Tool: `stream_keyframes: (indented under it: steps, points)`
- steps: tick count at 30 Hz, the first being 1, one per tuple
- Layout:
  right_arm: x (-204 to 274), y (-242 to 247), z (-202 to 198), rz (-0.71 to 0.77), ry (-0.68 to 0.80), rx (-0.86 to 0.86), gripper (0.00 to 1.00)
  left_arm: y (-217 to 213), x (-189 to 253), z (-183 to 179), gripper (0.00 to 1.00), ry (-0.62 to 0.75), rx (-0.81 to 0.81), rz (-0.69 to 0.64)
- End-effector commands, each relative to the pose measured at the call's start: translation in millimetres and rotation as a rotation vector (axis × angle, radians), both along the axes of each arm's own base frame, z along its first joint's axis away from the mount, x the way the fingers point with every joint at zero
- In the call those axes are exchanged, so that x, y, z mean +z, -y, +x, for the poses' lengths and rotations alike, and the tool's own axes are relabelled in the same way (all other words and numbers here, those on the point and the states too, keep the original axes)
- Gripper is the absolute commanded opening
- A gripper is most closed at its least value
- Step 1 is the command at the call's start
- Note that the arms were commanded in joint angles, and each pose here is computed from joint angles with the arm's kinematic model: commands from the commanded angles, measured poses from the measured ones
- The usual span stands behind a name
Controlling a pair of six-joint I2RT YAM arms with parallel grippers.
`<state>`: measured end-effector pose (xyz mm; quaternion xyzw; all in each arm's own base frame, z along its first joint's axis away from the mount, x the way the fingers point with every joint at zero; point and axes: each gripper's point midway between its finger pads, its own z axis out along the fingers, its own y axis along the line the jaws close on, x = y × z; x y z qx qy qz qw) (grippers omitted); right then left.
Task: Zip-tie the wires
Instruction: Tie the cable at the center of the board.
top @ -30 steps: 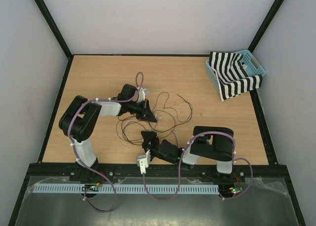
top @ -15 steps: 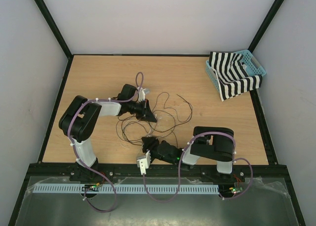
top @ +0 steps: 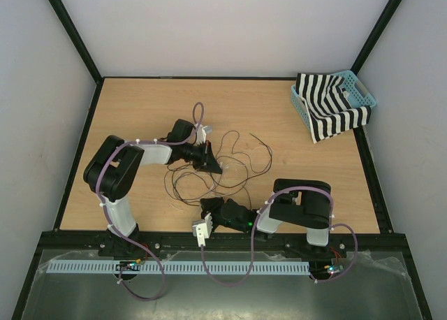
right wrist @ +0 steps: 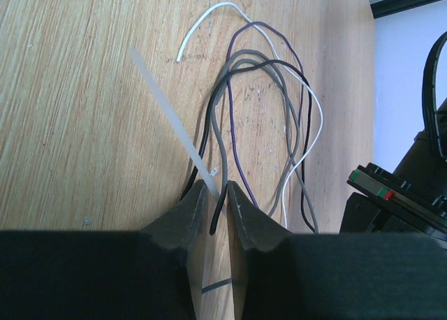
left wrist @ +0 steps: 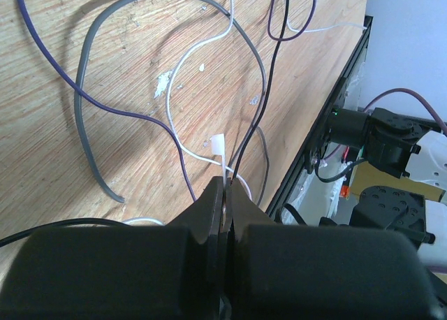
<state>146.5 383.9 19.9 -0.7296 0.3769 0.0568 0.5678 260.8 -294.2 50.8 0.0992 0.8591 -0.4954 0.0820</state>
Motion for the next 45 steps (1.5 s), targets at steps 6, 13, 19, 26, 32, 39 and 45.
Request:
stream_keyframes:
  steps: [6, 13, 19, 26, 32, 39, 45]
  points:
    - [-1, -2, -4, 0.005, -0.035, -0.002, 0.21, 5, 5, 1, 0.0, -0.002, -0.018, -0.018]
    - [2, -2, -5, 0.036, -0.07, -0.009, 0.18, 4, 6, 1, 0.0, 0.001, -0.018, -0.019]
    - [8, 0, -8, 0.096, -0.208, -0.006, 0.17, 4, 7, 0, 0.0, 0.006, -0.023, -0.021]
    - [14, 12, -2, 0.182, -0.448, -0.072, 0.17, 4, 9, -1, 0.0, 0.017, -0.032, -0.029]
    - [15, 19, 2, 0.234, -0.609, -0.127, 0.17, 4, 20, 1, 0.0, 0.071, -0.039, -0.044]
    - [14, 27, 4, 0.302, -0.758, -0.172, 0.14, 6, 34, 3, 0.0, 0.129, -0.039, -0.079]
    - [25, 39, 14, 0.396, -0.897, -0.219, 0.13, 7, 42, 0, 0.0, 0.198, -0.034, -0.1]
